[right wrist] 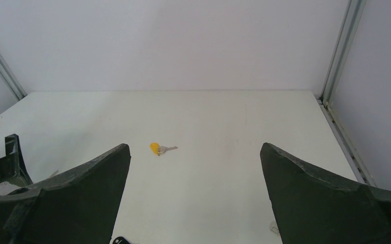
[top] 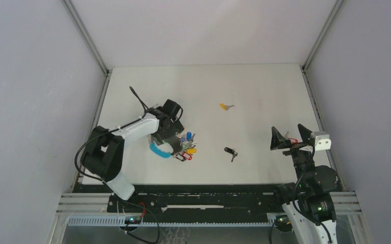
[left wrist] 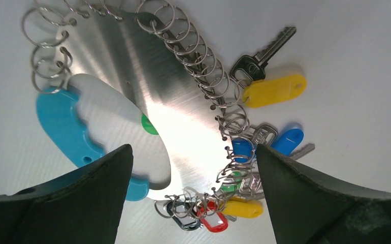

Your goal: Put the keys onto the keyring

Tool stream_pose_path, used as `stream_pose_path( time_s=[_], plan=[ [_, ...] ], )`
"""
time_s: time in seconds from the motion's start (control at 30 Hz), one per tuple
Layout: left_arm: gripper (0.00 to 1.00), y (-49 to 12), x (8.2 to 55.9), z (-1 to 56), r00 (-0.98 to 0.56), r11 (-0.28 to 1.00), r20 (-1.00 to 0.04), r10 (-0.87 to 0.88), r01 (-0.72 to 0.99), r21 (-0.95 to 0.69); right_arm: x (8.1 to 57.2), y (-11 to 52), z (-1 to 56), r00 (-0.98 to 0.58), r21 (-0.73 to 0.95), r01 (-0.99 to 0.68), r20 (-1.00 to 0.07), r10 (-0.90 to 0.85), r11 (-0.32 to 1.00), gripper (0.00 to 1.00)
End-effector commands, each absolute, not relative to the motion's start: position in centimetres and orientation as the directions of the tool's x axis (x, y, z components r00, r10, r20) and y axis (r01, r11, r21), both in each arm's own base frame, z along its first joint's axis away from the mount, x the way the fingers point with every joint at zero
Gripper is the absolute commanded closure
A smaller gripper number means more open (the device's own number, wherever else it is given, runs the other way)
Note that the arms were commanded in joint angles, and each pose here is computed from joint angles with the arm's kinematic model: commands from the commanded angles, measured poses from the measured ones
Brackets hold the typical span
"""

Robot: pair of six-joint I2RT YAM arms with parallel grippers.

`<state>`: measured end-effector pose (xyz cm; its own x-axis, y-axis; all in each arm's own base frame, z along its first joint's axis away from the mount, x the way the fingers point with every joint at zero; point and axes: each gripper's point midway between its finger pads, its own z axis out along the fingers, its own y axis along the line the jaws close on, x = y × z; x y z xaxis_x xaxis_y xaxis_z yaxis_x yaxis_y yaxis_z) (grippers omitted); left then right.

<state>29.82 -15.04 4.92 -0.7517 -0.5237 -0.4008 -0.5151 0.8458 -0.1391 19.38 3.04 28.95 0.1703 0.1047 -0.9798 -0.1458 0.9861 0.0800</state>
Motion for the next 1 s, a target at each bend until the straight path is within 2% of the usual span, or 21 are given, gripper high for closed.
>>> stream_pose_path(
  time_s=[0.0,0.2,0.37,0.5,0.77,0.97],
  plan=[
    [0.05,-16.7,31.1,4.6,-0.698,0.778,-0.350,-0.625,-0.594,-0.204,17.2,2.5,31.6,0.289,0.090,-0.151,-0.948,0.131,0.984,0.00],
    [0.07,-16.5,30.7,2.4,-0.723,0.786,-0.325,-0.609,-0.606,-0.125,17.2,2.5,31.7,0.290,0.088,-0.155,-0.948,0.131,0.984,0.00],
    [0.13,-15.9,29.8,0.8,-0.745,0.796,-0.311,-0.590,-0.601,-0.072,17.2,2.5,31.7,0.292,0.089,-0.155,-0.947,0.131,0.984,0.00],
    [0.21,-15.6,29.5,0.3,-0.767,0.816,-0.315,-0.559,-0.576,-0.044,17.1,2.6,31.7,0.292,0.088,-0.158,-0.947,0.131,0.984,0.00],
    [0.47,-15.5,29.7,0.6,-0.849,0.908,-0.351,-0.395,-0.420,-0.008,16.8,3.2,32.2,0.289,0.095,-0.197,-0.946,0.150,0.976,0.00],
    [0.53,-15.8,30.5,2.4,-0.886,0.973,-0.415,-0.206,-0.231,0.010,17.0,4.5,32.4,0.226,0.116,-0.257,-0.958,0.176,0.960,0.00]
  ],
)
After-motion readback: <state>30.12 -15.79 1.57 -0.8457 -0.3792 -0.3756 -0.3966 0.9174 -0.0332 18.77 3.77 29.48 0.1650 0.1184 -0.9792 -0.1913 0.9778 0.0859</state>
